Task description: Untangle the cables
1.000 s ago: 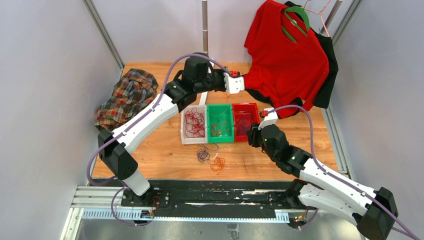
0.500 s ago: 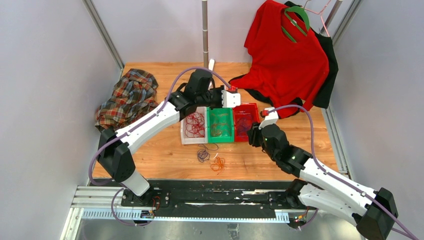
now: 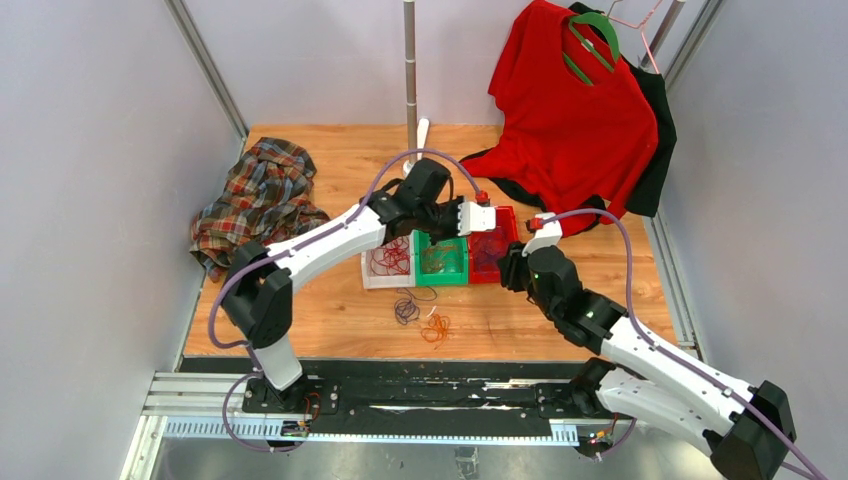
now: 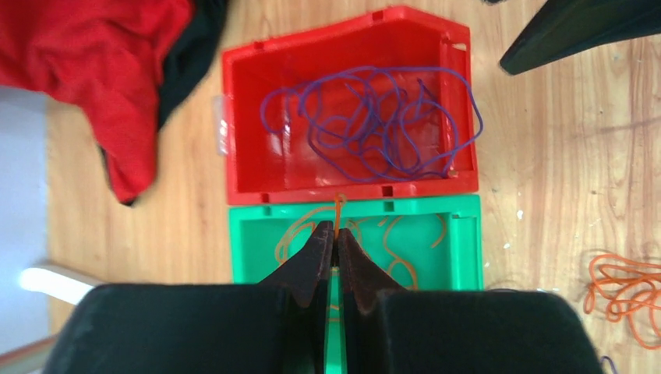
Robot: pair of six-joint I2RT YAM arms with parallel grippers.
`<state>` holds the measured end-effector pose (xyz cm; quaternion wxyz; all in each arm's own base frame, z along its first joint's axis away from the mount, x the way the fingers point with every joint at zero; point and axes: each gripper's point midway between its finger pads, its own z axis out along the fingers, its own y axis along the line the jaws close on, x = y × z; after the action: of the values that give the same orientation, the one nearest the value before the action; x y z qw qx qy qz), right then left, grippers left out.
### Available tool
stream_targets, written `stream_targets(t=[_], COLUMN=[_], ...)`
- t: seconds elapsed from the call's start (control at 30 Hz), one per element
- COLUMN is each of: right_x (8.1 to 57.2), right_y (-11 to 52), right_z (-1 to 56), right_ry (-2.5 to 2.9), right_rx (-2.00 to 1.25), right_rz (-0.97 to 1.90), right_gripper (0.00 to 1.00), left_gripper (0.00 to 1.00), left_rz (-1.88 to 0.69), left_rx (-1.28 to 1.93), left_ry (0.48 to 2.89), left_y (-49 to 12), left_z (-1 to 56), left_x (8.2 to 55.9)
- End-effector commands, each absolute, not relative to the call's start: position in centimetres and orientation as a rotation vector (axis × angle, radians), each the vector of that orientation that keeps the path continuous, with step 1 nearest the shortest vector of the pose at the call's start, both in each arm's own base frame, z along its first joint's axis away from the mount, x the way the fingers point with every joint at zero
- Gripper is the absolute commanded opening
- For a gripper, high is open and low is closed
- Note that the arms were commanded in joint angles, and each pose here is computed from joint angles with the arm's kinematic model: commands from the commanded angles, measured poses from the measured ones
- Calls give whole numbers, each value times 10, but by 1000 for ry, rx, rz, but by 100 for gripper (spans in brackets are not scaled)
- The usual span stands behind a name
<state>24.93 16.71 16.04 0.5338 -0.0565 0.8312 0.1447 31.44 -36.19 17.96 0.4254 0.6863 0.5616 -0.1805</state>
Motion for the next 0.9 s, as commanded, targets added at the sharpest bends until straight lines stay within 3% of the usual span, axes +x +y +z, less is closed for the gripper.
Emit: stream_targets(t=[0.0,0.07,0.1,0.2,0.3,0.5,0.67,0.87], right_x=[250,251,251,252,253,253,249,236], right_y=[161,161,162,164,167,176,188,221], right_z=[168,171,171,171,173,186,178,154], right_ry=[1964,1962,1963,1977,1989,1986,2038,2152], right_rx=[-106,-108,-114,-127,-143,-197,-278,-393], right_rz=[360,364,366,369,377,408,442,568], right_gripper=[35,36,36,37,40,49,62,69], left_gripper=[14,23,33,77,100,98,98,98], left_rz=[-399,-362,-357,-359,-400,-458,-403,-287], left_rx=[1777,1795,1790,1783,1769,1631,1373,1244], left_ry=[1543,1616,1644,1667,1695,1794,1852,1867], left_y=[-350,-337,-332,-324,-319,-305,-268,-215], left_z=[164,156,154,163,185,260,327,360], left_x=[317,320,321,320,311,301,311,299])
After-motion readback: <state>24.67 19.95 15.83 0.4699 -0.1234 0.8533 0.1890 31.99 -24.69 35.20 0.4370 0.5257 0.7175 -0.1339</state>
